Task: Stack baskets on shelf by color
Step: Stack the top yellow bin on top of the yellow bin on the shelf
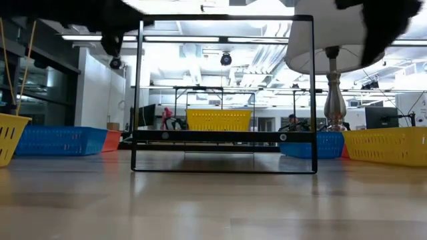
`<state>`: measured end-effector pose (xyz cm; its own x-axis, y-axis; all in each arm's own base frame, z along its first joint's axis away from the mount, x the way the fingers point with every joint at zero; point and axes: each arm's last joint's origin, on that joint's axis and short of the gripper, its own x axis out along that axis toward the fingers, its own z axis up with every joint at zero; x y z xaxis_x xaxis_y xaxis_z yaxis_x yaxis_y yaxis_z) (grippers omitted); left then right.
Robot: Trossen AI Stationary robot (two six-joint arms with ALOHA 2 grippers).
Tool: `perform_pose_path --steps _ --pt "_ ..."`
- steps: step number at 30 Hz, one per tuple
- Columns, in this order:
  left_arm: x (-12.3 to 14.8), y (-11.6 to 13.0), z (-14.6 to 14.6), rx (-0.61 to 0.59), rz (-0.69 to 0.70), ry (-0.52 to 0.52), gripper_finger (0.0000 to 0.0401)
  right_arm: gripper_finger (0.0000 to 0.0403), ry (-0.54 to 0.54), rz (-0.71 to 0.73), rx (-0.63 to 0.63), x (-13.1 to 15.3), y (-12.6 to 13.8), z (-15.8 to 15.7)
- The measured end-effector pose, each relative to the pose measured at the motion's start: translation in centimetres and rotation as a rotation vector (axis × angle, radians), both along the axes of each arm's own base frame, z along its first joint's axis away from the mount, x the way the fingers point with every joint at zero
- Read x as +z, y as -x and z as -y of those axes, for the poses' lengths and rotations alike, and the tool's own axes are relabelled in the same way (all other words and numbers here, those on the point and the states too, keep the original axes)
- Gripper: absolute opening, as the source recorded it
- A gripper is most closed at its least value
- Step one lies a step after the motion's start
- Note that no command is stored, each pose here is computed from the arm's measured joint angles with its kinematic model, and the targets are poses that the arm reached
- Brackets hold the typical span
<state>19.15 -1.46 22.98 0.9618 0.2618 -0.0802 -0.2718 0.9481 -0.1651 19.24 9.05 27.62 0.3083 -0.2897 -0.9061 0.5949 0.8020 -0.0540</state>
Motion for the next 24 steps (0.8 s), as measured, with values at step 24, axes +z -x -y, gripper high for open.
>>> perform_pose_path --steps 24 --pt "0.7 0.9 2.6 -0.136 0.043 -0.011 0.0000 0.0143 0.064 -0.450 0.292 -6.3 0.1 -6.4"
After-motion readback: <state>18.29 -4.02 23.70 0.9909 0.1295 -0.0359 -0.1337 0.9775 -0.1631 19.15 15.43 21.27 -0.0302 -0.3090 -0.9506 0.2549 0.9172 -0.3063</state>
